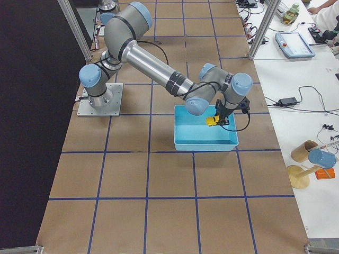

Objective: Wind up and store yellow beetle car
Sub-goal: 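Lift the car with the right gripper and carry it into the blue bin, then open the right gripper to release the car inside the bin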

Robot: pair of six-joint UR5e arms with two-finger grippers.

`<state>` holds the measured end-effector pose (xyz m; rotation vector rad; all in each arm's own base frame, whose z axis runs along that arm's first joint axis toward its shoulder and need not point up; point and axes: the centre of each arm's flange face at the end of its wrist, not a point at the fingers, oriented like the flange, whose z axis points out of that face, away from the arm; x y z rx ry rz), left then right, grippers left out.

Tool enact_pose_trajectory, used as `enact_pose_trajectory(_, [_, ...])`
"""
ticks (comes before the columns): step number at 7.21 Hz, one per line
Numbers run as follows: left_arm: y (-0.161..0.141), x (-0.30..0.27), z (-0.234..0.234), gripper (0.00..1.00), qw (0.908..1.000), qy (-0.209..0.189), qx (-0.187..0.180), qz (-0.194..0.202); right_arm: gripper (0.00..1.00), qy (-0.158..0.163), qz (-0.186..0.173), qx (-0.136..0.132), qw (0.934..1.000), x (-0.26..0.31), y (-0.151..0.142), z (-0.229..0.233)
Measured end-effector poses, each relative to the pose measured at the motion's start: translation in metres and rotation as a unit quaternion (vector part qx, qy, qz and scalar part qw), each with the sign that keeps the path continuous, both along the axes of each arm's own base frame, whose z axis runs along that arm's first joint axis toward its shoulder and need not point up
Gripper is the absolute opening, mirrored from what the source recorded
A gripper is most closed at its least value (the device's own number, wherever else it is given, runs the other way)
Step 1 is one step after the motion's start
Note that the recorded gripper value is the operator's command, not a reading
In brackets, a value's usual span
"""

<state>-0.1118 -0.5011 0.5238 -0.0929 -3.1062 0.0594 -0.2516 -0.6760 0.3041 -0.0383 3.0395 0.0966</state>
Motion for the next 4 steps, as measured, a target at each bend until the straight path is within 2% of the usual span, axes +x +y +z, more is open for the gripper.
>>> enact_pose_trajectory(1, [0.0, 0.0, 0.0, 0.99, 1.0, 0.0, 0.001, 0.0, 0.32, -0.003, -0.054, 0.015, 0.9984, 0.004, 0.009, -0.014])
enact_pose_trajectory(2, [0.0, 0.0, 0.0, 0.99, 1.0, 0.0, 0.001, 0.0, 0.33, -0.002, -0.076, 0.019, 0.997, 0.008, 0.016, -0.03])
enact_pose_trajectory(4, [0.0, 0.0, 0.0, 0.99, 1.0, 0.0, 0.0, 0.0, 0.35, 0.012, -0.052, -0.009, 0.9986, 0.005, 0.031, -0.065])
